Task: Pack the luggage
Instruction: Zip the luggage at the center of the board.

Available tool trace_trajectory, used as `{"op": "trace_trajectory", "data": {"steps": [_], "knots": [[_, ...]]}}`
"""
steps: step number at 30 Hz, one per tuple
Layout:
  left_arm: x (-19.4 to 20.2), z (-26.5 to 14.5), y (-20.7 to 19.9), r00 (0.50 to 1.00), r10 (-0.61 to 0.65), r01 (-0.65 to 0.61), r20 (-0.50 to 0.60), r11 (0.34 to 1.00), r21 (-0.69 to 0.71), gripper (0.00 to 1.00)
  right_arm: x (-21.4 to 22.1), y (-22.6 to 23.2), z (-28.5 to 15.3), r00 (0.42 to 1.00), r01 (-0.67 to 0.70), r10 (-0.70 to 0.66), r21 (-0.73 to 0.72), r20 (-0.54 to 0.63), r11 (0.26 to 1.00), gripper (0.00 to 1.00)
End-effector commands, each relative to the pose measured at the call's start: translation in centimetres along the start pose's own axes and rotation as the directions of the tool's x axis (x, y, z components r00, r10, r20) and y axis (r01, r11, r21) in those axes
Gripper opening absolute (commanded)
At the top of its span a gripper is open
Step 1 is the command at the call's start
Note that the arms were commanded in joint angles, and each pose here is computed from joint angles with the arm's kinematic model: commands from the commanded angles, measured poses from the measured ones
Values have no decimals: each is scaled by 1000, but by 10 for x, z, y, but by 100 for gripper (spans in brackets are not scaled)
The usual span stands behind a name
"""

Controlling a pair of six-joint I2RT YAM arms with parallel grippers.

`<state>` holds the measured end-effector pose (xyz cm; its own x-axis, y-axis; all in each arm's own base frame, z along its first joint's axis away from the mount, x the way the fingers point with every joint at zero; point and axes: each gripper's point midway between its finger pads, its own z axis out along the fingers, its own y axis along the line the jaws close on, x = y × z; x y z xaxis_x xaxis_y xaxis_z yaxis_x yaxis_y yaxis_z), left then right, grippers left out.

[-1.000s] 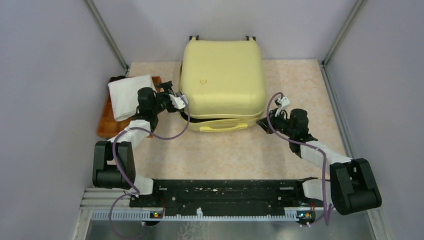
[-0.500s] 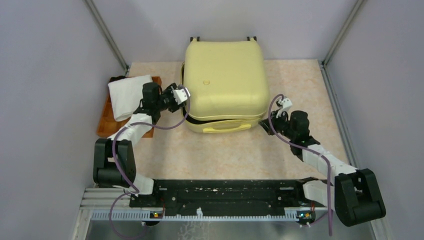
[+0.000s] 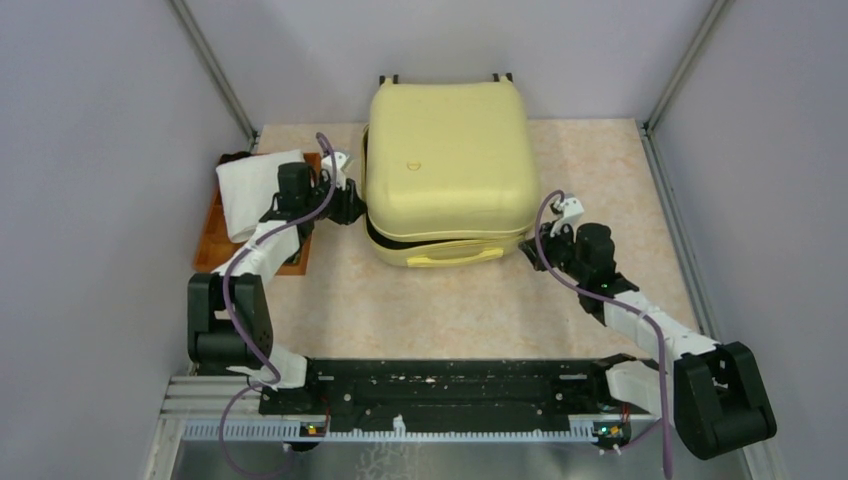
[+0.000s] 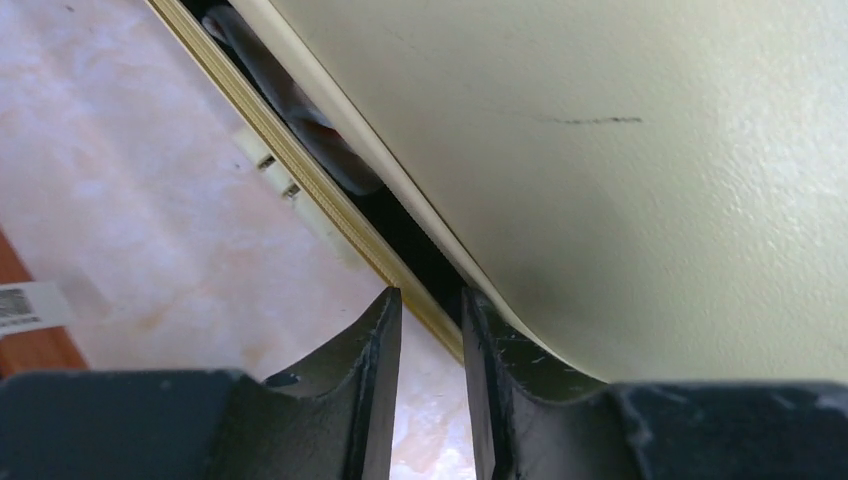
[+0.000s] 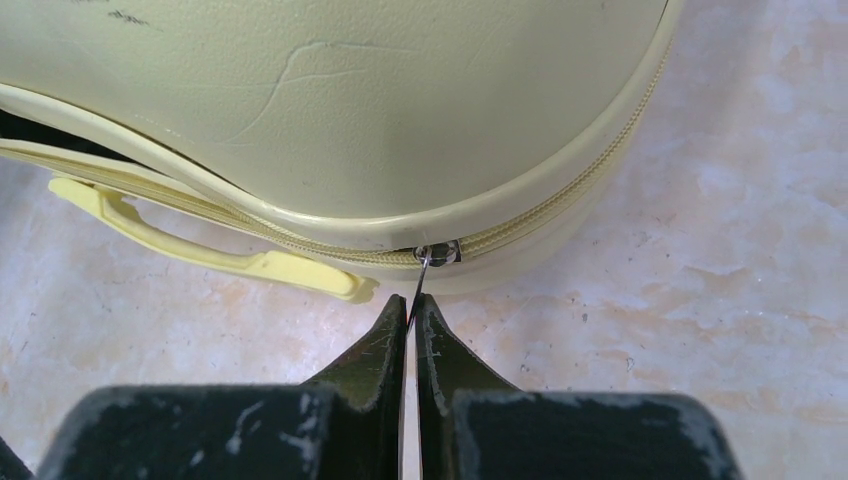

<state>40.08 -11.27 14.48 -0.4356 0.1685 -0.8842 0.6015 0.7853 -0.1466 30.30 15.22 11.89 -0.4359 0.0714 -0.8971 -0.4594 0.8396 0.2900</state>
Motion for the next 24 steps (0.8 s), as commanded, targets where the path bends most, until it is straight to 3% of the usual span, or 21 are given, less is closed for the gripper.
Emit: {"op": "trace_trajectory", "data": {"steps": [1,5,7,9,12,13,15,19,22,24], "knots": [[-18,0,-54,977,-211,211,-24,950,229,33,-38,42,-4,993,65,-49,-160,104,985,0],[-15,6,-46,968,-247,253,-54,949,187,17,-38,42,-6,993,71,-54,-161,106,985,0],[-10,11,-41,961,-268,277,-75,946,168,15,-38,42,-6,993,76,-61,-160,100,984,0],[-8,16,-40,952,-291,303,-93,938,170,21,-37,42,-6,994,83,-69,-160,89,984,0],[-7,23,-38,952,-280,300,-122,933,198,44,-37,42,-7,993,92,-80,-158,82,983,0],[-5,26,-33,950,-278,301,-141,937,179,47,-37,42,-7,994,92,-80,-158,79,983,0],[-6,28,-22,947,-272,296,-171,946,131,49,-37,42,-7,994,92,-81,-157,76,983,0],[-20,28,-5,977,-187,195,-98,978,72,49,-36,42,-9,994,92,-81,-154,72,984,0],[-19,31,-5,973,-202,211,-107,975,75,43,-33,40,-10,995,89,-80,-149,67,985,0],[-13,35,-3,969,-212,222,-126,973,68,29,-32,40,-11,995,90,-82,-147,60,985,0]]}}
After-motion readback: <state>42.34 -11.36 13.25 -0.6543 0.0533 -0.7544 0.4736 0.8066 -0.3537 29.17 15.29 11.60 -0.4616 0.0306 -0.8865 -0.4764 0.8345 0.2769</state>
